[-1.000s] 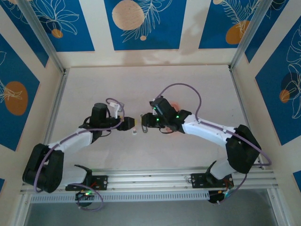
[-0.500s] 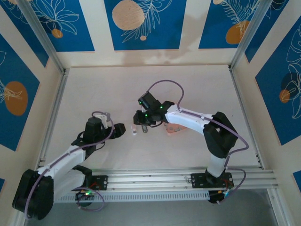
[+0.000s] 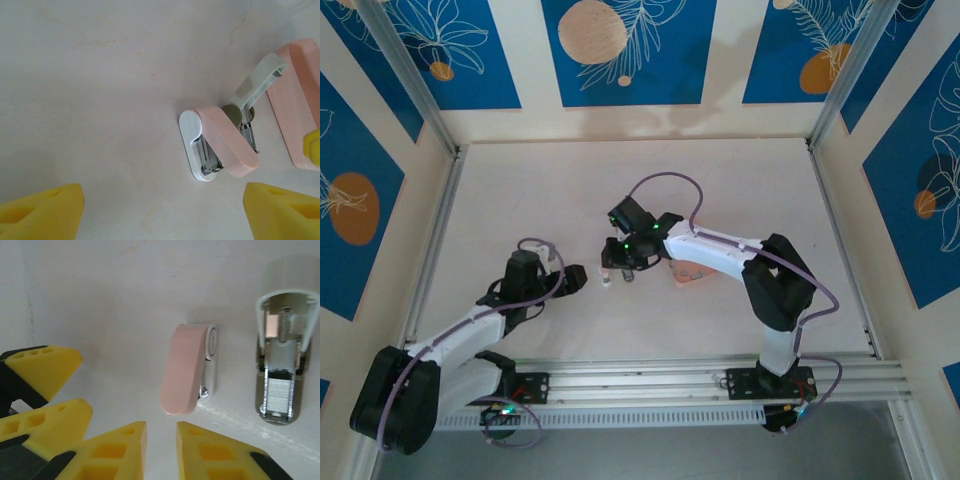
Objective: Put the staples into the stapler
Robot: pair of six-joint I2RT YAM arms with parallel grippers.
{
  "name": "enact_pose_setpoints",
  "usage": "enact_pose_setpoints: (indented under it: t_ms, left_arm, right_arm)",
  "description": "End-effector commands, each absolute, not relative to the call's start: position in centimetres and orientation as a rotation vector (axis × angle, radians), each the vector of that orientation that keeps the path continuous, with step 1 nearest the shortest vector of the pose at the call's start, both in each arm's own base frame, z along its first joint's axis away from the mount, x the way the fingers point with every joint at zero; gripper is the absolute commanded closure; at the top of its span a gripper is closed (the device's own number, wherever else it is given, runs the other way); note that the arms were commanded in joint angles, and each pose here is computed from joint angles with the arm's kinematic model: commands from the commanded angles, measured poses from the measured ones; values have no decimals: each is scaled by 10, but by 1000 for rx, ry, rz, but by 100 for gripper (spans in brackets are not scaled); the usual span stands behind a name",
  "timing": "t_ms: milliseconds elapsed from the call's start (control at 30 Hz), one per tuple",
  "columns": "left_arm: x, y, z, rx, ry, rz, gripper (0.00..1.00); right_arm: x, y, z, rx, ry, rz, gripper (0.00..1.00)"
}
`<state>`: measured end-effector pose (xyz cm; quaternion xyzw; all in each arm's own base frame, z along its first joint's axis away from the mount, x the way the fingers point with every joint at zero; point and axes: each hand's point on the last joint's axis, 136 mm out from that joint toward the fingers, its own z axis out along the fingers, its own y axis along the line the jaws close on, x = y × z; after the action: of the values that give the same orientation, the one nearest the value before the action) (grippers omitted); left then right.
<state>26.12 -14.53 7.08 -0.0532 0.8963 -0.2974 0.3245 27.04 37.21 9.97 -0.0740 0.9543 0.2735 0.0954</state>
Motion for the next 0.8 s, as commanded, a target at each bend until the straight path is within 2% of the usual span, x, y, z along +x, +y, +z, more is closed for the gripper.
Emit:
enact_pose_setpoints:
  t_ms: [0,233,367,500,633,767]
  left_arm:
    - [264,-151,76,-104,2325,-807,17]
    - [263,-150,74,-89,2325,-793,17]
    - [265,-150,74,-90,2322,-789,17]
    - [271,-154,79,-80,2316,-806,16]
    - [288,-166,93,-34,2276,-835,16]
    - [315,-189,109,64,2253,-898,17]
  right_arm:
    - [263,383,94,-261,2866,836,79]
    - [256,375,43,-206,3013,730,87]
    - [249,364,30,-177,3059,685,88]
    - [254,369,53,-219,2978,746,85]
    - [265,374,98,-277,2830,819,73]
    - [272,360,128,-266,2741,837,68]
